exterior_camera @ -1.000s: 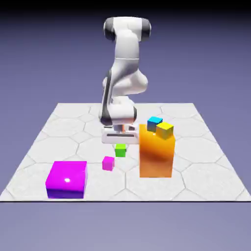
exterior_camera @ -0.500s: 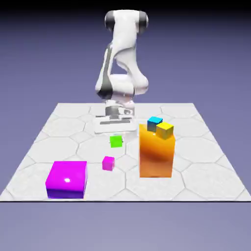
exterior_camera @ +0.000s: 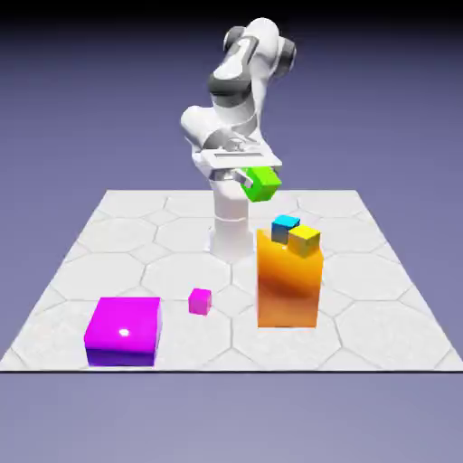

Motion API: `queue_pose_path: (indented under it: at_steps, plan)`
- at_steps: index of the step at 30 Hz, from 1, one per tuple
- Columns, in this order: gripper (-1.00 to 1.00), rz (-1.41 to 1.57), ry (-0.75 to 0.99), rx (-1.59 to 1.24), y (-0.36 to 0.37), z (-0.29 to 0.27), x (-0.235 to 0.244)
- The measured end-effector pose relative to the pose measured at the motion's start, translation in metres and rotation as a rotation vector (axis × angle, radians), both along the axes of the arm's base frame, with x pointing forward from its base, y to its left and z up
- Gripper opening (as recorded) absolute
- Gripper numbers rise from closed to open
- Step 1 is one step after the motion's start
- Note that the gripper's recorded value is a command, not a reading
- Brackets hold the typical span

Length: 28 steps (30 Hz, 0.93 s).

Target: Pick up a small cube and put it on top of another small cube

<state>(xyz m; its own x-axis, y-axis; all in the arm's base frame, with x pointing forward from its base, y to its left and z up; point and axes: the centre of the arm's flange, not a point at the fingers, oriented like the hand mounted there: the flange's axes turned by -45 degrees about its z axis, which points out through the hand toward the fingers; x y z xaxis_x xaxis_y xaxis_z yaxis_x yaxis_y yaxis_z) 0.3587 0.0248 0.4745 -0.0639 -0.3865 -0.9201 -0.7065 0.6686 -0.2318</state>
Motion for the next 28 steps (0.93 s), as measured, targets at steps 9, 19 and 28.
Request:
queue_pose_path:
  at_steps: [9,19,28]
  plan:
    - [-1.0,0.202,0.278,-0.297,0.064,0.023,-0.033]
    - [-1.0,-0.075,0.825,-0.596,0.083,-0.007,-0.072]
    - [1.0,-0.074,0.825,-0.595,0.092,-0.076,-0.065]
